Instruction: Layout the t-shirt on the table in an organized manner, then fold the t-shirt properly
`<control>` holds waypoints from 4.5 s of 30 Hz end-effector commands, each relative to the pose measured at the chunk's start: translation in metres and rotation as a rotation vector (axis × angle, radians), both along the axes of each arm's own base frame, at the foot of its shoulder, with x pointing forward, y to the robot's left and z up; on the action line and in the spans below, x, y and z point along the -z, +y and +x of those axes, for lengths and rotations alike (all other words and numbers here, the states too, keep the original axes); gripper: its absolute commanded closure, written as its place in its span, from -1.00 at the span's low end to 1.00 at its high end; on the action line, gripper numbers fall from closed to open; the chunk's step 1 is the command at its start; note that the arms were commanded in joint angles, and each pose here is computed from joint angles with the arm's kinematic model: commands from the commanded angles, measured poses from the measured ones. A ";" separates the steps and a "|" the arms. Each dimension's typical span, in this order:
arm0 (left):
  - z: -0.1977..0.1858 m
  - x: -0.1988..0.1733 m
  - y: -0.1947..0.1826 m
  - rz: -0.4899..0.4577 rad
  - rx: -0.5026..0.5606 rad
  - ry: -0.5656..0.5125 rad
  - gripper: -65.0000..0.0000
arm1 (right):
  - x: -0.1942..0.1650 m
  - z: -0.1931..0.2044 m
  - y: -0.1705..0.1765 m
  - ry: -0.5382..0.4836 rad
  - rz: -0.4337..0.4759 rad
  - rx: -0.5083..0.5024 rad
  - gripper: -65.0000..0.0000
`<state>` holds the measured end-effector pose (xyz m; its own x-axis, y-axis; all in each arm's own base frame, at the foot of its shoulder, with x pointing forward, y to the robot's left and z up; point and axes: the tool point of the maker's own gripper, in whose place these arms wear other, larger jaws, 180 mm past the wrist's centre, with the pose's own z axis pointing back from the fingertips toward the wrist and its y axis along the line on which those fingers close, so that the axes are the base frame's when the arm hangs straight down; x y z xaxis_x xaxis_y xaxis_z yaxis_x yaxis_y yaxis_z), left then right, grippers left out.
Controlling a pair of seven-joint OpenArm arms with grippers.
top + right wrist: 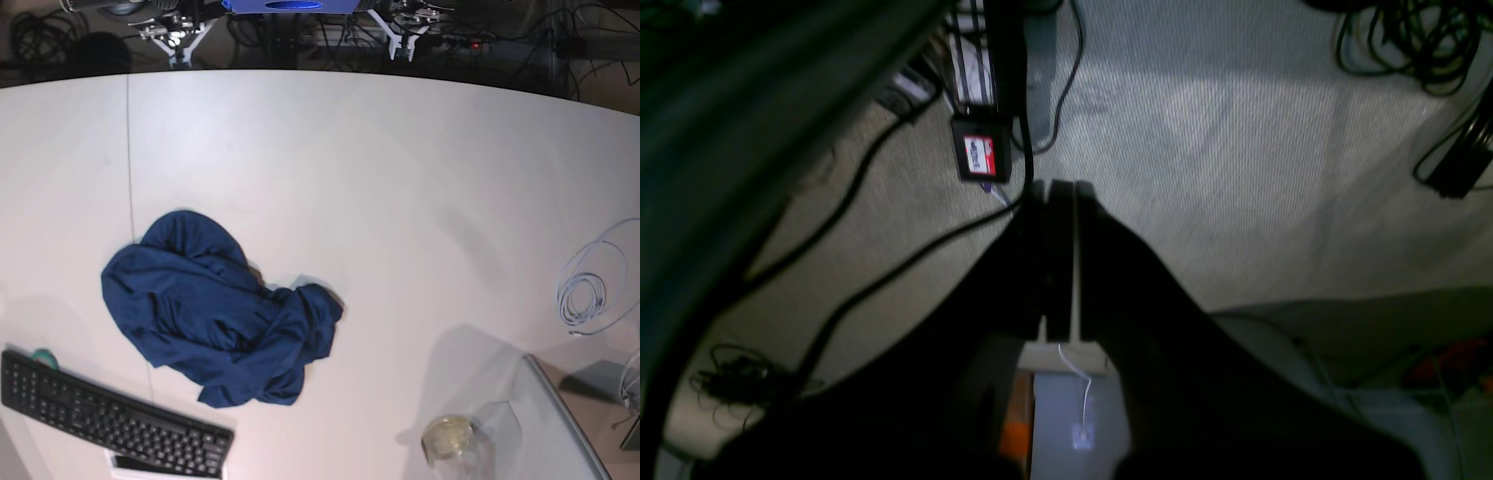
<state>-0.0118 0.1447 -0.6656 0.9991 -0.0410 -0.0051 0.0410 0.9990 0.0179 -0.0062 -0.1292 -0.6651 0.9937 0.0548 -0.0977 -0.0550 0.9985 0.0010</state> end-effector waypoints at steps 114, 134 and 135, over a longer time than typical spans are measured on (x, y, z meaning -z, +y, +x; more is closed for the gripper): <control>0.089 -0.216 0.028 0.008 0.244 -0.784 1.00 | -0.231 0.084 -0.062 -0.636 -0.168 0.082 1.00; 0.284 -0.263 -0.036 -0.068 0.015 -0.972 1.00 | -0.268 0.406 -0.100 -0.866 -0.007 -0.096 -0.09; 0.285 -0.263 -0.035 -0.066 0.013 -0.973 1.00 | -0.264 0.416 -0.104 -0.866 0.005 -0.082 -0.13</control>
